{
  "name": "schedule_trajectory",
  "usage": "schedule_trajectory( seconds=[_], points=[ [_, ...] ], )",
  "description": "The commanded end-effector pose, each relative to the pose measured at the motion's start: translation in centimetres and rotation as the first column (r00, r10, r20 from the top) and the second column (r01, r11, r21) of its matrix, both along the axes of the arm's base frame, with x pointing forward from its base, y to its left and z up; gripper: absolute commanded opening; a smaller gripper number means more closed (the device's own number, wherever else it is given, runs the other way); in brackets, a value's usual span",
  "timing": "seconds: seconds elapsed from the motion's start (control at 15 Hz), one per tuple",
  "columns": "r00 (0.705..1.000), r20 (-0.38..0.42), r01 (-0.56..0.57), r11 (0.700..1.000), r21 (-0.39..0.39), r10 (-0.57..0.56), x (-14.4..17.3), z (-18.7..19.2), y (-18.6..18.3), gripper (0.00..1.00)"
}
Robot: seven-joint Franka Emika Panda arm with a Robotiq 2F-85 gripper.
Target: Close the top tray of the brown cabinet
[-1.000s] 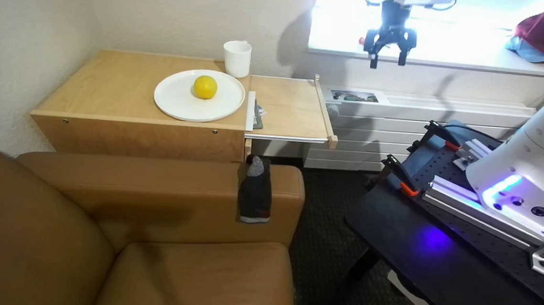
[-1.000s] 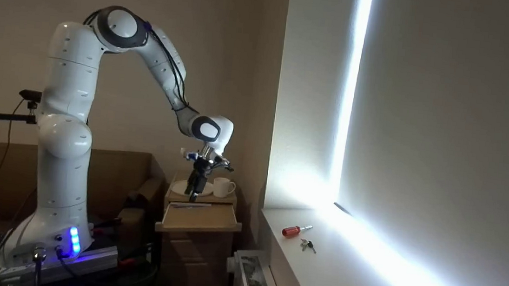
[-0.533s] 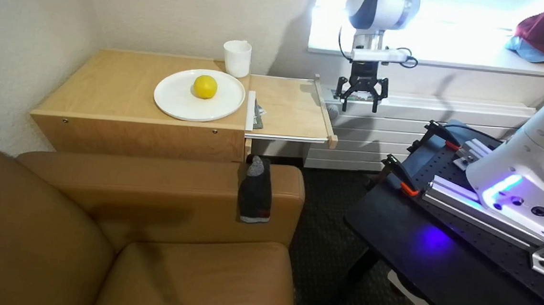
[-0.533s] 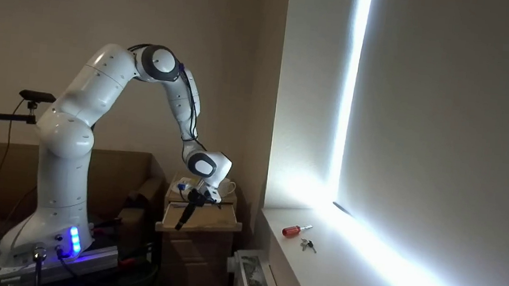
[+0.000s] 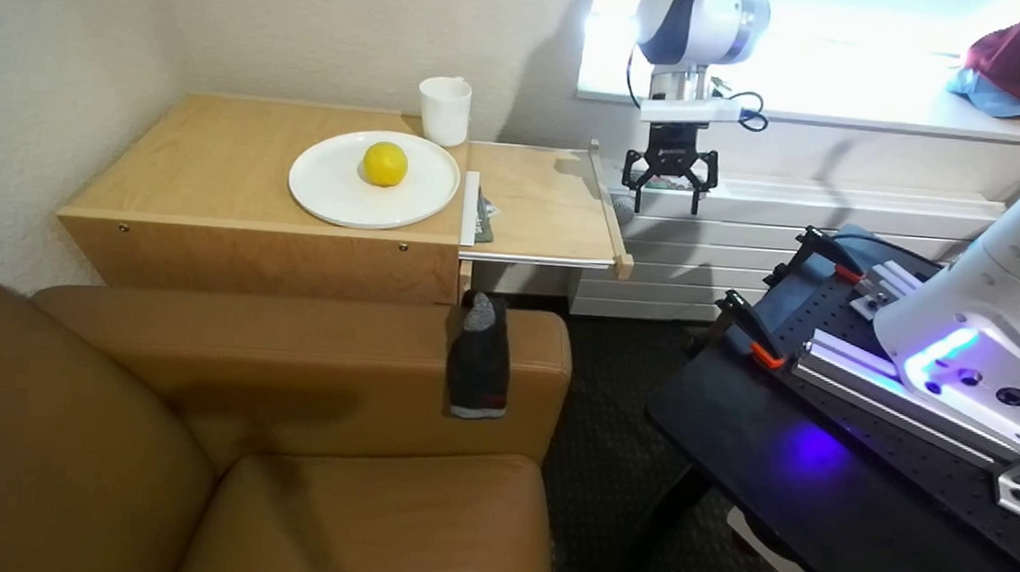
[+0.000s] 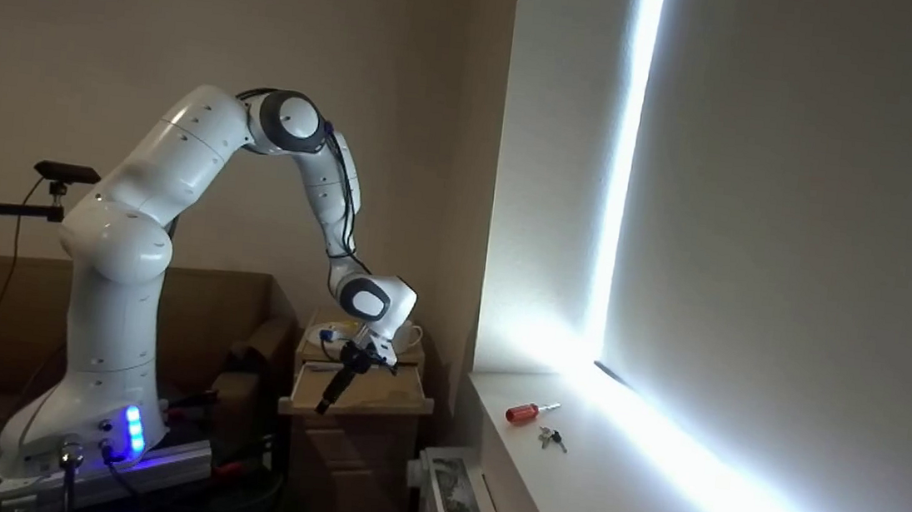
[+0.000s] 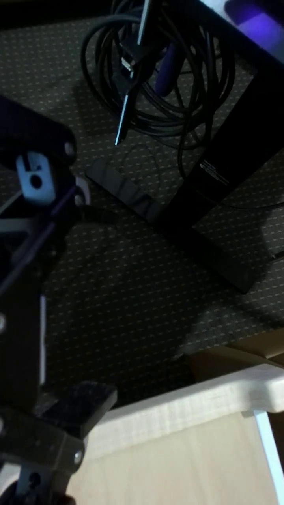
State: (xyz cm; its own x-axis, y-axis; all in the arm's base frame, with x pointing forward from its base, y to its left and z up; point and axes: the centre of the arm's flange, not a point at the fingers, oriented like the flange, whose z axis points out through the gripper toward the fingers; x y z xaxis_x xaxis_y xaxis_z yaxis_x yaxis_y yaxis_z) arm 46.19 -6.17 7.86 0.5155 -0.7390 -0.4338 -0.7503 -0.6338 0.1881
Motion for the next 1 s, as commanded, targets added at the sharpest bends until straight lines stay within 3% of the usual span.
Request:
schedule_trajectory(
  seconds=[0.0,0.13,0.2,0.4,0.93],
  points=[
    [0.995,-0.006,0.099,0.987,-0.123,-0.1,-0.3,-2.4,0.3,1.0],
    [0.984,0.053,0.177,0.974,-0.139,-0.172,-0.1,-2.8,0.7,1.0],
    [0.993,0.018,0.121,0.986,-0.115,-0.12,-0.1,-2.2,0.2,1.0],
    [0.988,0.036,0.153,0.979,-0.136,-0.15,0.1,-2.7,0.5,1.0],
    [0.994,0.08,0.094,0.978,-0.184,-0.081,3.8,-3.1,3.2,1.0]
  ],
)
